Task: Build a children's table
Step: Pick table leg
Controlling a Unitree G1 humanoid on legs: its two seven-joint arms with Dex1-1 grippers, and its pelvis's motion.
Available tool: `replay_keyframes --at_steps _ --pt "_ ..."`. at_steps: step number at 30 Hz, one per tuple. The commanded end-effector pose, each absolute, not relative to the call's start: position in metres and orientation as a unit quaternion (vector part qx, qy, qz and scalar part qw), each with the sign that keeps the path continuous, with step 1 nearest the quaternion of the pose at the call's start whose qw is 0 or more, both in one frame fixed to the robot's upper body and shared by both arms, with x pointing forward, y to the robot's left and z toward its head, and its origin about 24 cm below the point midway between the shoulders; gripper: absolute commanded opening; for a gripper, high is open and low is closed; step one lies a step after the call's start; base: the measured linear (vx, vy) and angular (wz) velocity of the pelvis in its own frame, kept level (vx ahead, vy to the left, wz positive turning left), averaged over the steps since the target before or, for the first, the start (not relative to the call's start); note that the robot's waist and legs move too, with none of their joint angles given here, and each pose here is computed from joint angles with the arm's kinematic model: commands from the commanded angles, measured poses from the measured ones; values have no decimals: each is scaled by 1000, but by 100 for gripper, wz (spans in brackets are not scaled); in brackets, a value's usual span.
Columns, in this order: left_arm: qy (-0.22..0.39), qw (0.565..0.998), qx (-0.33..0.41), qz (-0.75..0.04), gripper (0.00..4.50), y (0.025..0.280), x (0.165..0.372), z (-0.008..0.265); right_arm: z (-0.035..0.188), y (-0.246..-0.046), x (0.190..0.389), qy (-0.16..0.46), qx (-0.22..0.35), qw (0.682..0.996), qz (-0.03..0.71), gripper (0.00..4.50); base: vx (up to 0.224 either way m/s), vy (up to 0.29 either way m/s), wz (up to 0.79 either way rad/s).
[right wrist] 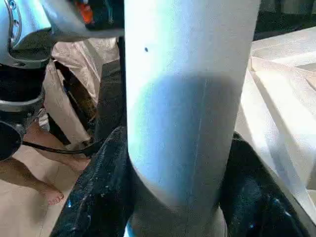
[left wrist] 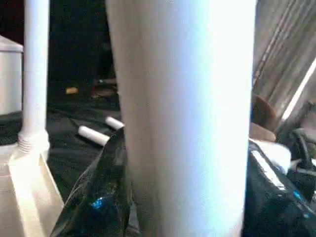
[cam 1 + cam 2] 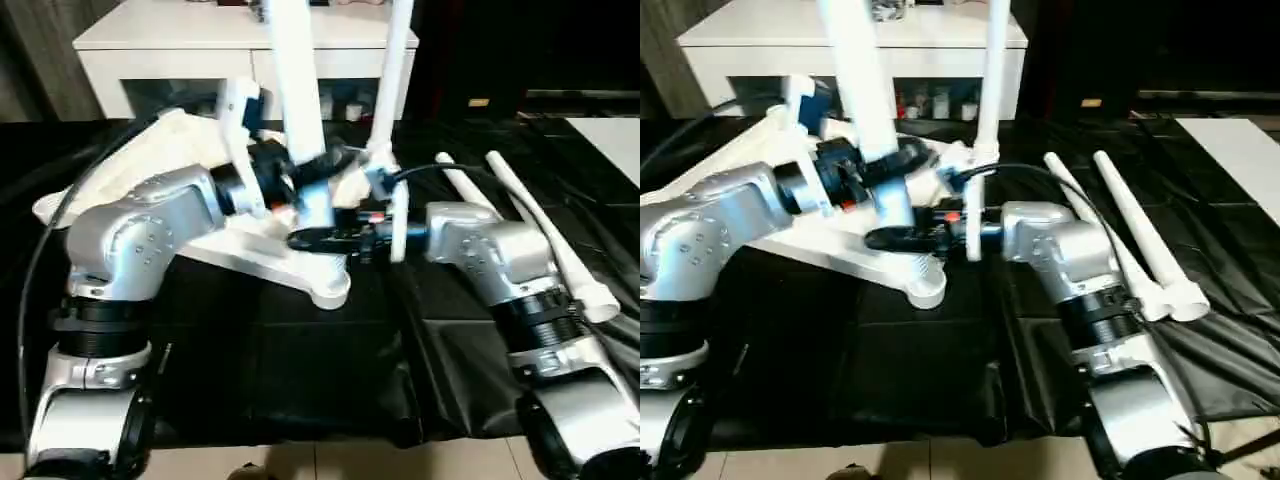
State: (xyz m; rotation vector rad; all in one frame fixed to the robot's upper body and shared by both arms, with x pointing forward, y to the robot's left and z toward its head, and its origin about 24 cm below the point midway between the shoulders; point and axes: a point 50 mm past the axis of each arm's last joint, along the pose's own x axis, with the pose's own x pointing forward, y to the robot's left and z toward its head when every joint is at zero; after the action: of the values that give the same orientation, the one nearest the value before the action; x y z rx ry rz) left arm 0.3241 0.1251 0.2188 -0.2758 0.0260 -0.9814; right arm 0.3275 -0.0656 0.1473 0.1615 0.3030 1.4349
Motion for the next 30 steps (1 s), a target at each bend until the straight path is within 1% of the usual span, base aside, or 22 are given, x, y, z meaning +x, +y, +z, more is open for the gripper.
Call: replay_keyframes --at_steps 1,2,3,7,8,9,14,15,19,20,21,22,23,24,25,27,30 --pt "-9 881 -127 -456 304 134 326 232 152 -63 328 131 68 738 658 191 0 0 0" --pt "-11 881 -126 -455 314 135 326 233 151 -63 328 131 68 738 658 190 0 0 0" --pt "-13 882 -125 -455 343 136 326 235 151 -62 328 130 68 739 658 189 0 0 0" --pt "-19 888 -108 -447 367 140 329 241 150 -63 327 131 67 741 655 189 0 0 0" --pt "-19 888 -110 -447 367 140 330 242 150 -63 328 131 66 742 654 189 0 0 0" --pt "-19 887 -113 -448 335 140 331 242 150 -64 328 131 65 743 653 189 0 0 0" --pt "-21 889 -103 -445 315 140 333 245 150 -68 329 130 62 749 646 189 0 0 0" --pt "-21 890 -103 -444 286 141 334 246 150 -69 329 130 61 750 646 188 0 0 0" --pt "-26 888 -106 -446 277 143 334 250 149 -70 329 128 53 753 643 188 0 0 0" --pt "-26 888 -107 -447 266 142 334 250 149 -70 330 126 49 755 642 188 0 0 0" --pt "-27 887 -106 -449 240 142 333 250 149 -69 331 117 38 760 638 188 0 0 0" --pt "-28 887 -104 -450 240 142 333 250 149 -69 331 113 33 762 637 188 0 0 0" --pt "-31 886 -97 -451 238 141 333 250 151 -67 334 94 19 771 630 188 0 0 0" --pt "-38 885 -92 -454 234 141 332 251 153 -67 336 95 28 771 629 188 0 0 0" --pt "-44 884 -88 -457 219 140 331 251 154 -67 337 98 37 770 629 188 0 0 0" --pt "-50 881 -80 -463 203 138 329 251 156 -68 338 98 41 769 631 258 0 0 0" --pt "-61 876 -71 -472 194 136 325 250 159 -69 339 97 42 765 635 267 0 0 0"
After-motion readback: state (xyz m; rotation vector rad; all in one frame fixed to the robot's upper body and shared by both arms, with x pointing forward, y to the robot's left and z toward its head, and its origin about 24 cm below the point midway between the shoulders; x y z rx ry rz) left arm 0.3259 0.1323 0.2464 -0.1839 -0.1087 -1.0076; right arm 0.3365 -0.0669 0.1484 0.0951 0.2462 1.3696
